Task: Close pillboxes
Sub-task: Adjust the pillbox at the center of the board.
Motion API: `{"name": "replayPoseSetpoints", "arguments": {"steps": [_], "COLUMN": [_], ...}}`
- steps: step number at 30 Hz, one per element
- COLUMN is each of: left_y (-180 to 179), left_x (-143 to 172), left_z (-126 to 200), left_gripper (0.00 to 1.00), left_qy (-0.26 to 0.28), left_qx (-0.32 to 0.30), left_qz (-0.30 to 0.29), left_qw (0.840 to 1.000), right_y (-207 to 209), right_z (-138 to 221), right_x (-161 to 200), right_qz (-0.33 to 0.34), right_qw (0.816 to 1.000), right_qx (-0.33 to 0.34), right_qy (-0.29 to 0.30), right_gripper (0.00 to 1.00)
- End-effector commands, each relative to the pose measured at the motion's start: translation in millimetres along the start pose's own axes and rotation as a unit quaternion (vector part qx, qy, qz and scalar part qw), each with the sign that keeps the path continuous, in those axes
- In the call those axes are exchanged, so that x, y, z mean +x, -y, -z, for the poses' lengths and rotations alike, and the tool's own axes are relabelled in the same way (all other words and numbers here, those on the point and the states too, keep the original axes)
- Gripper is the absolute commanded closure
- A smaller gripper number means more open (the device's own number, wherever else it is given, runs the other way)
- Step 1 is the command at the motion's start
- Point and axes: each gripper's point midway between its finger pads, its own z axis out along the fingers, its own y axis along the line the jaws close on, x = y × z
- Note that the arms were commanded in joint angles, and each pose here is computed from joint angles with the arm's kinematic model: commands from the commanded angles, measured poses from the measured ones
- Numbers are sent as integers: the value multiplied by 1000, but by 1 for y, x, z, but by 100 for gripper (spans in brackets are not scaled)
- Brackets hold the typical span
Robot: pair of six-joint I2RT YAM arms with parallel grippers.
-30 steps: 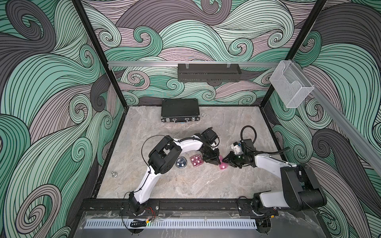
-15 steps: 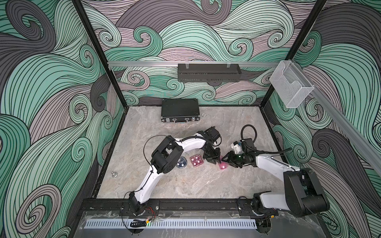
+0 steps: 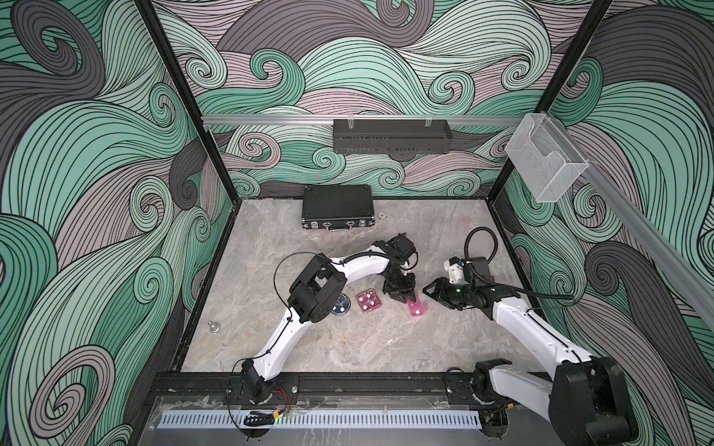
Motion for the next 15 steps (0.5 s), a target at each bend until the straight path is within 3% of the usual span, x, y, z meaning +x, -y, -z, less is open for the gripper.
{"name": "replayPoseSetpoints", "arguments": {"steps": [1, 8, 15], "left_y": [-31, -19, 1], "left_x": [-9, -10, -4], "left_z": [-9, 5, 38], "left_gripper": [69, 65, 61], "left_qy": [2, 8, 32], "left_qx": [-51, -40, -13], "left_qz": [15, 5, -15], "left_qw": [999, 999, 999], "right_y": [25, 33, 17], "right_z": [7, 2, -12], "right_x": [6, 20, 28], "right_qz": [-25, -37, -36], "right_qw": [998, 998, 998], "right_qx": [50, 48, -12], "right_qy": [12, -14, -48], "right_gripper": [63, 67, 68]}}
